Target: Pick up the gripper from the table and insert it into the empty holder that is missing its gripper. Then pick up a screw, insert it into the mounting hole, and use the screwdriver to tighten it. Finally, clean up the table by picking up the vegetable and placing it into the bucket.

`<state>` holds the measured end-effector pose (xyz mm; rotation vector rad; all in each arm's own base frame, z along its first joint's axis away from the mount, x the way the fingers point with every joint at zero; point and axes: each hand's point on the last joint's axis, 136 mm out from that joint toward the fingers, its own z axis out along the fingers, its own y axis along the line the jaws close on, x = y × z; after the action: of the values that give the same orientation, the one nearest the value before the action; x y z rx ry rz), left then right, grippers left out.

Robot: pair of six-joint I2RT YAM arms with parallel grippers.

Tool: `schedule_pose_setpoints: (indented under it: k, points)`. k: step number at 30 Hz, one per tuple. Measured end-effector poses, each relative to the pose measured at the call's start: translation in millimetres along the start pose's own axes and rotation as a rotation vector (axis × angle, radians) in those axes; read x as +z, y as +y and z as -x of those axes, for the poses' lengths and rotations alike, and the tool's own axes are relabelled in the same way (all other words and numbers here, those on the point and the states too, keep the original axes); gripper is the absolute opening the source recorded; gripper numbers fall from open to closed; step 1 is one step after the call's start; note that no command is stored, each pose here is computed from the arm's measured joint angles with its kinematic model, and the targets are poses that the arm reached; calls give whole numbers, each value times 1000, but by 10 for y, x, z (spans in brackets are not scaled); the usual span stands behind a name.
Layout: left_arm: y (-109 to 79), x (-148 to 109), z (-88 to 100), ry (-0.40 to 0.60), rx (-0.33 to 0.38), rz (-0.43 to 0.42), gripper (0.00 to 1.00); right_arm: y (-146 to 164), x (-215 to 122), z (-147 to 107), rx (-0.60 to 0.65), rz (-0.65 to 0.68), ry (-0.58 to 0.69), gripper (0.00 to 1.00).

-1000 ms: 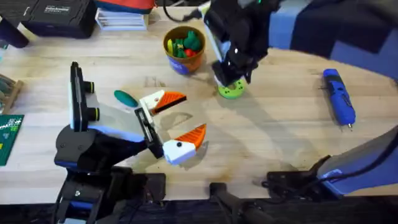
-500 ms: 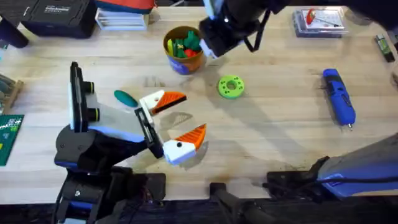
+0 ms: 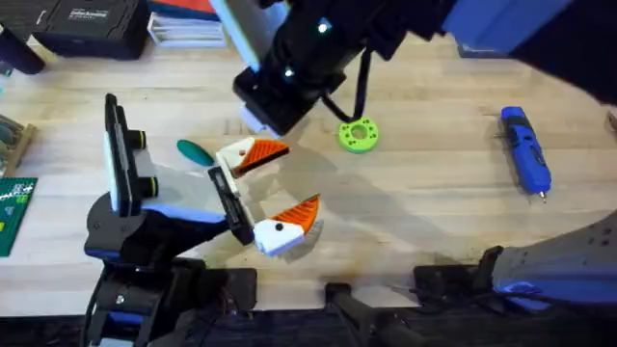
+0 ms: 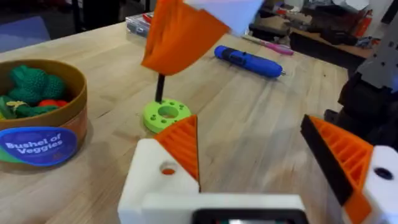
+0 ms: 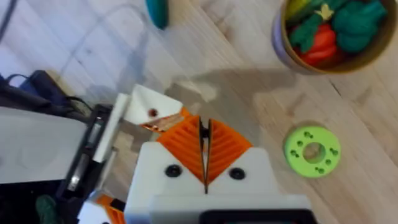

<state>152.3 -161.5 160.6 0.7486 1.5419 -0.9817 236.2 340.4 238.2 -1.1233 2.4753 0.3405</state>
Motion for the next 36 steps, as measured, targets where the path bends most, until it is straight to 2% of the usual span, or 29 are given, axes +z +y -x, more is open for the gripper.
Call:
schedule_pose_setpoints:
  k: [14,36]
  points:
    - [-10,0,-5,2,6,-6,986,364,-6,21,-62,64,-22,6]
    - [-9,0,-6,2,6,-6,985,441,190,-14,-71,84,22,5]
